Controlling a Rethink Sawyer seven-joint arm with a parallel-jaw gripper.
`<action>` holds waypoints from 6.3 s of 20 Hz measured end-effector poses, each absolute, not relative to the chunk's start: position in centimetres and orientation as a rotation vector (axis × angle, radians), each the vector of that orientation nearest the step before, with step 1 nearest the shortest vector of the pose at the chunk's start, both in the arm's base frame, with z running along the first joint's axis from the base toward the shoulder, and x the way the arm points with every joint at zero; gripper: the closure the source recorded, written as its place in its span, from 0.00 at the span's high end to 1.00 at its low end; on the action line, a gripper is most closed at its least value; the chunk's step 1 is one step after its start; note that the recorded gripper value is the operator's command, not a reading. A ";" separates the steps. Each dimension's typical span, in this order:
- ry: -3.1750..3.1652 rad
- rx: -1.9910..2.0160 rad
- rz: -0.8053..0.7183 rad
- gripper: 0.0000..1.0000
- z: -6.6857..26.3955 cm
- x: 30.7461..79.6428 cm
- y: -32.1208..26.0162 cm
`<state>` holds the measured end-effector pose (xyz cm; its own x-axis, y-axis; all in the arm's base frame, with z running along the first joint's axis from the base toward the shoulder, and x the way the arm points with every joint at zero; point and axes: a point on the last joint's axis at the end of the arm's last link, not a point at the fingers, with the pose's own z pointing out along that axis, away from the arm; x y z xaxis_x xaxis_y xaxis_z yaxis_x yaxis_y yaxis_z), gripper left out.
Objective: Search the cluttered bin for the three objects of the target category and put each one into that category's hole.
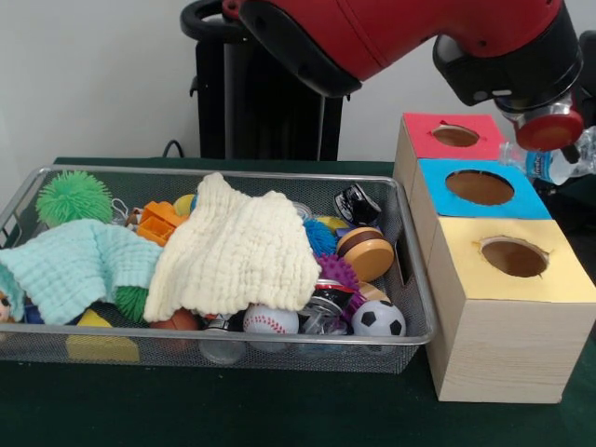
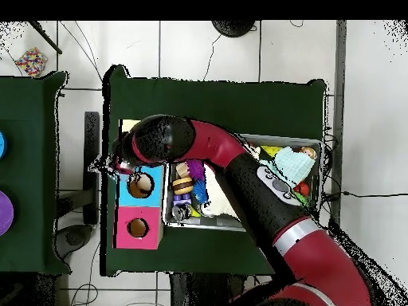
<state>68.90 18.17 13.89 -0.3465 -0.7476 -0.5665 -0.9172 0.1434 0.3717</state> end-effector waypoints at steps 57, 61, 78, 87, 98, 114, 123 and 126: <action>1.867 -1.571 1.200 0.00 17.0 73.0 19.7; 1.848 -1.590 1.212 0.00 16.9 73.1 19.5; 1.870 -1.787 0.994 0.00 15.8 74.6 16.9; 1.871 -1.904 0.823 0.00 15.9 74.8 17.1; 1.858 -2.019 0.651 0.00 15.8 75.1 18.1; 1.902 -2.125 0.577 0.00 14.6 75.8 19.7; 2.003 -2.277 0.578 0.00 13.1 75.2 18.3; 2.035 -2.340 0.543 0.00 12.3 74.9 17.8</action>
